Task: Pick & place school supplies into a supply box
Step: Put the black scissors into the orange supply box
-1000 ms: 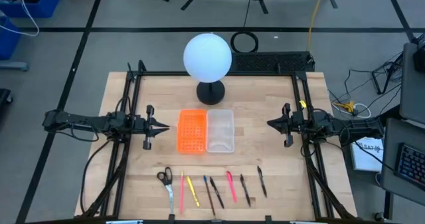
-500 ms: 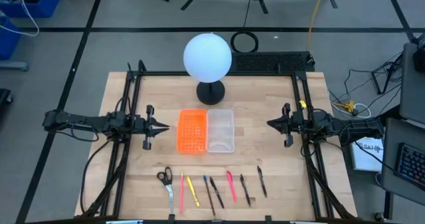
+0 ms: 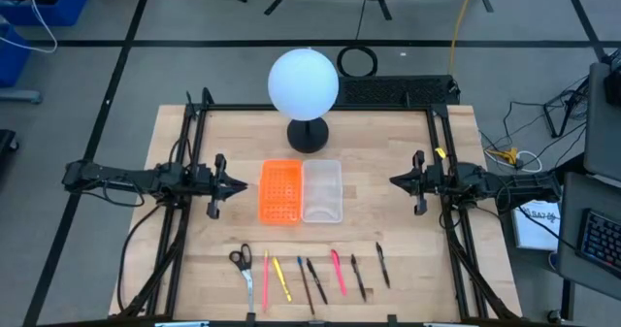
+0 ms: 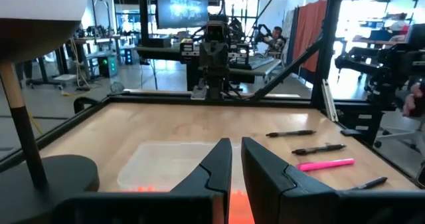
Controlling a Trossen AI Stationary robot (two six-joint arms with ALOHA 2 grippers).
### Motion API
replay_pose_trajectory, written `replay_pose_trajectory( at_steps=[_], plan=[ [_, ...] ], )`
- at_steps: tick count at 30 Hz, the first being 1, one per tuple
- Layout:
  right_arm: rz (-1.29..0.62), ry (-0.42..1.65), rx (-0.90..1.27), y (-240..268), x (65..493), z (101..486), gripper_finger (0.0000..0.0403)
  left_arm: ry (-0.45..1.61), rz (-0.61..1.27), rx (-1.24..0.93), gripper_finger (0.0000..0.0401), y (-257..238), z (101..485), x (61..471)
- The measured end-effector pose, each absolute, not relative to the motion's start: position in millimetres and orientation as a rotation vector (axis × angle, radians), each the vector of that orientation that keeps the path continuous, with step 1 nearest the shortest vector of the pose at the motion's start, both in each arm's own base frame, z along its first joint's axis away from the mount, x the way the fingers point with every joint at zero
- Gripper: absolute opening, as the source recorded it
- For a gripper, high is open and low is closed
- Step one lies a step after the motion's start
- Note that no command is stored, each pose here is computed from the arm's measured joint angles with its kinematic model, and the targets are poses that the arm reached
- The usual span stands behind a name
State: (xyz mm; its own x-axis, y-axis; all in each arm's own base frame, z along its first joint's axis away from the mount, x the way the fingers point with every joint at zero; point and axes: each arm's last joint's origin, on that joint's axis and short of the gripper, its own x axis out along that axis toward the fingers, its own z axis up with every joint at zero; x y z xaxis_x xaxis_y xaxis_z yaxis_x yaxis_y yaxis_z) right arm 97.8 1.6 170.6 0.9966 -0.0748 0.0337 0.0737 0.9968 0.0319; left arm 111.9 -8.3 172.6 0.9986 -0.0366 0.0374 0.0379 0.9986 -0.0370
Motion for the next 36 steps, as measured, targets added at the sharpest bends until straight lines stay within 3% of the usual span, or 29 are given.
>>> replay_pose_trajectory(
  at_steps=[21, 30, 36],
  plan=[
    [-0.075, -0.079, 0.046, 1.5, 97.5, 174.9, 0.0, -0.06, 0.014, 0.006, 0.0044, -6.8, 174.8, 111.8],
    [-0.104, -0.08, 0.048, 0.7, 97.5, 174.9, 0.0, 0.111, 0.014, -0.271, 0.0043, -10.1, 167.9, 111.7],
    [-0.108, -0.08, -0.037, 0.7, 97.4, 175.4, 0.0, 0.212, 0.044, -0.404, 0.0007, -29.5, 176.5, 121.0]
  ],
)
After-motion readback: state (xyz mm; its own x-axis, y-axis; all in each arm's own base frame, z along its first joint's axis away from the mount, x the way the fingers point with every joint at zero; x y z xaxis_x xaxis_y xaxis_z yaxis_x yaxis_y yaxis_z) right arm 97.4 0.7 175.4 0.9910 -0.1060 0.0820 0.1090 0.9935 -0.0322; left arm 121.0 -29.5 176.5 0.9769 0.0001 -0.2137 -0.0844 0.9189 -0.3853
